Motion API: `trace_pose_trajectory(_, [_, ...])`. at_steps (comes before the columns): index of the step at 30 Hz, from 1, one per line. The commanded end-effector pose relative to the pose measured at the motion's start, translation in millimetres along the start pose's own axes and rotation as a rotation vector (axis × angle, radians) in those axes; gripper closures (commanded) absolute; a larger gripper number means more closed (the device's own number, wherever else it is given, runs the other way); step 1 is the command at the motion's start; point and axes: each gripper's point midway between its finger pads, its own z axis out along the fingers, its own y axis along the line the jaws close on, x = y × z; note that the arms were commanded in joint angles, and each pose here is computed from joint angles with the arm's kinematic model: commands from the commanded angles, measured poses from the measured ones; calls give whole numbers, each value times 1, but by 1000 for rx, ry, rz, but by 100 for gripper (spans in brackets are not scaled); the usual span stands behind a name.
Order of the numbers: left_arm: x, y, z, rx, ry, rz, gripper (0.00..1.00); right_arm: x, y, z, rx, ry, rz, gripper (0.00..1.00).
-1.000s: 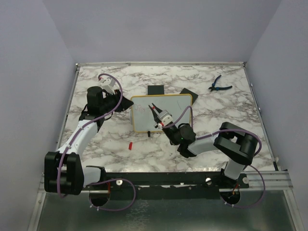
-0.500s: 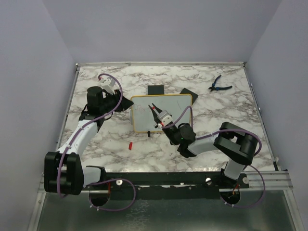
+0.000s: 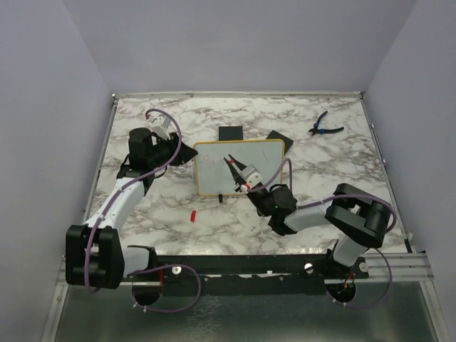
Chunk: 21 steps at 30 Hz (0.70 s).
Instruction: Write a sentence on the whiteboard
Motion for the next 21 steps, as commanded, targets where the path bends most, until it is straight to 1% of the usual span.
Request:
trace_pose_trajectory(1, [-9, -11, -4, 29, -30, 37, 76, -65, -22, -9, 44, -212, 113, 99])
trace_pose_trajectory(4, [-9, -11, -3, 30, -30, 37, 76, -70, -22, -15, 34, -215, 126, 99])
trace_pose_trajectory(21, [-8, -11, -4, 28, -31, 38, 76, -49, -26, -15, 82, -157, 114, 99])
